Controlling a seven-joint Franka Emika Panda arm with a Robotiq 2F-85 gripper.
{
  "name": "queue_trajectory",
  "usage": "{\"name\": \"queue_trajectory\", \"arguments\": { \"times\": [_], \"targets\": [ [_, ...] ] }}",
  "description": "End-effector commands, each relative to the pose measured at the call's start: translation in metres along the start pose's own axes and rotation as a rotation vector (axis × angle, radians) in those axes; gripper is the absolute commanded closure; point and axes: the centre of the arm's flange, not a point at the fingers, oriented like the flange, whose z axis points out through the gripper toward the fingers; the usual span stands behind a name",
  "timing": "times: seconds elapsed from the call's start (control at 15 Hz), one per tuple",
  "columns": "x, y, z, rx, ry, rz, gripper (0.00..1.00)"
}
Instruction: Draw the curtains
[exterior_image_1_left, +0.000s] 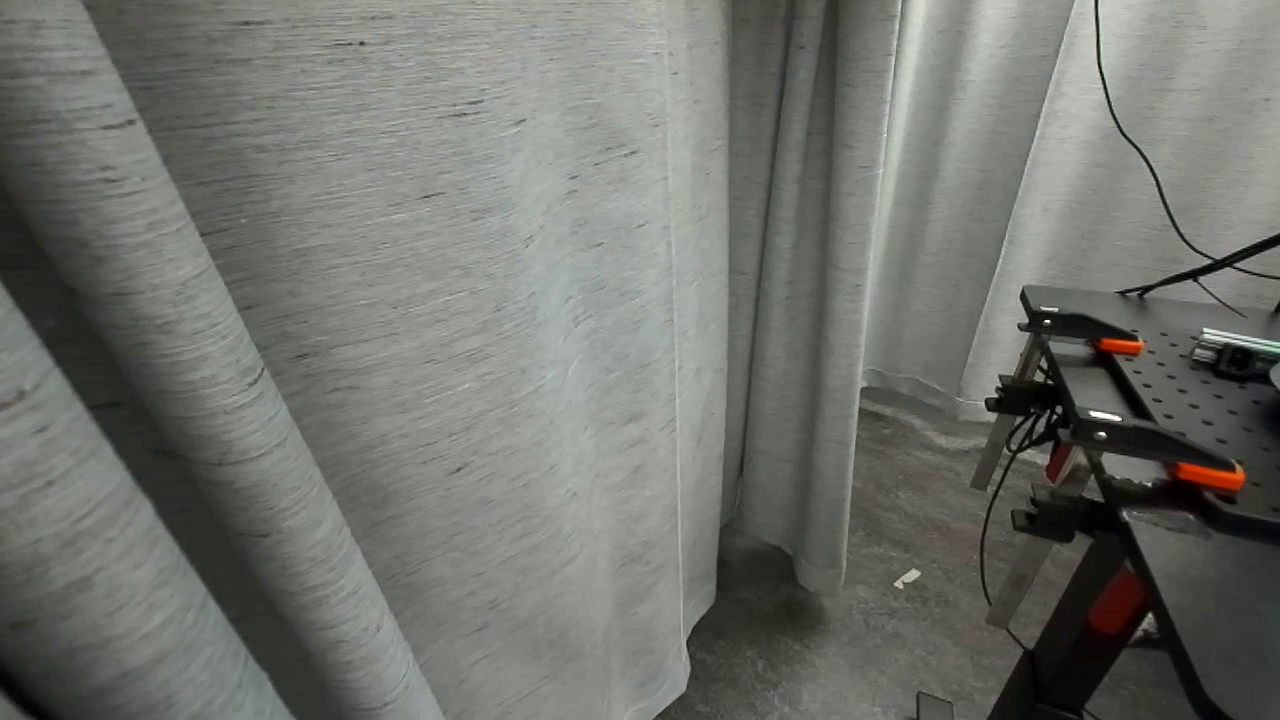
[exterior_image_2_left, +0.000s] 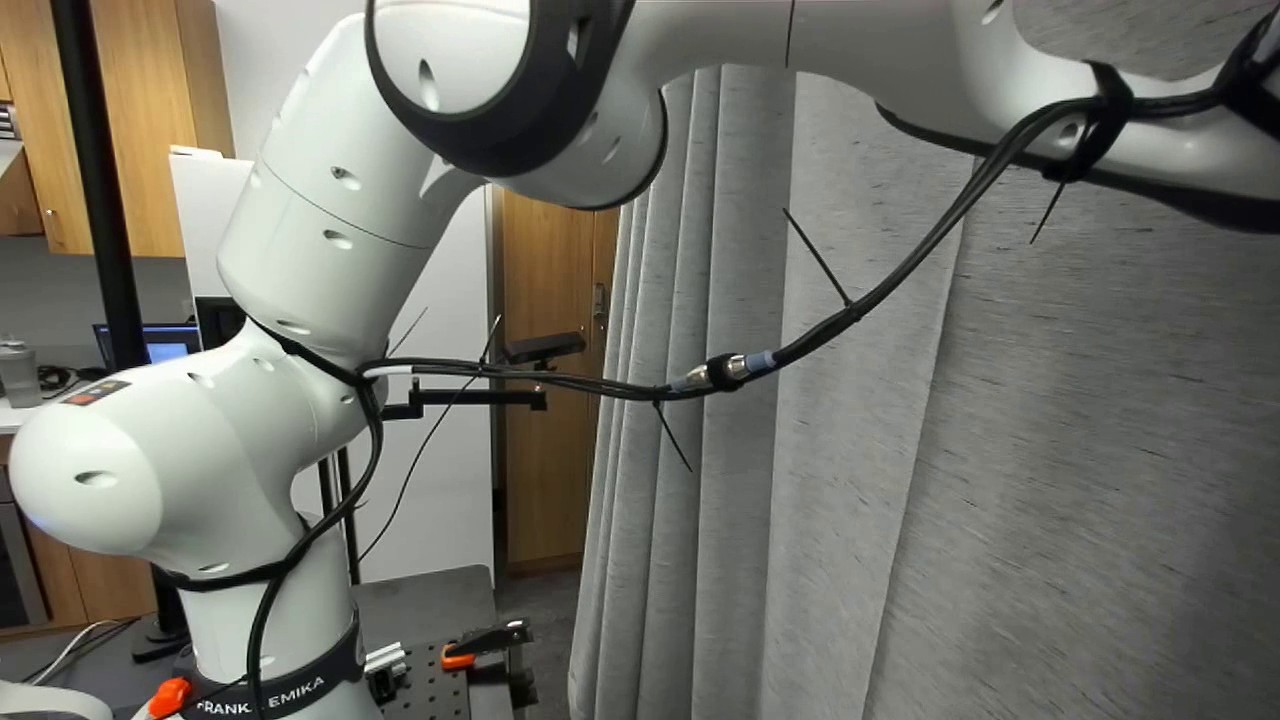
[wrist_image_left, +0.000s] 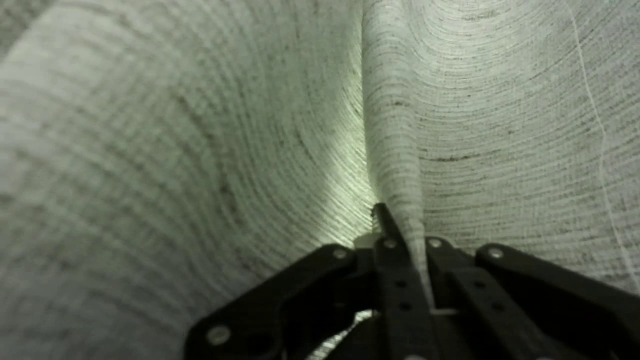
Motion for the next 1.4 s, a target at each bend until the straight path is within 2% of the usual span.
{"name": "queue_trajectory", "arguments": {
  "times": [0.0, 0.4, 0.67, 0.8, 1.0, 1.33],
  "targets": [
    [-0.002, -0.005, 0.076, -0.079, -0.14, 0.006, 1.0],
    [0.005, 0.035, 0.086, -0.156, -0.17, 0.05, 1.0],
    [0.009, 0.042, 0.097, -0.176, -0.201, 0.068, 1.0],
    [0.007, 0.029, 0.096, -0.156, -0.22, 0.062, 1.0],
    [-0.005, -0.007, 0.081, -0.075, -0.237, 0.032, 1.0],
    [-0.05, -0.071, 0.036, 0.075, -0.258, -0.074, 1.0]
  ]
}}
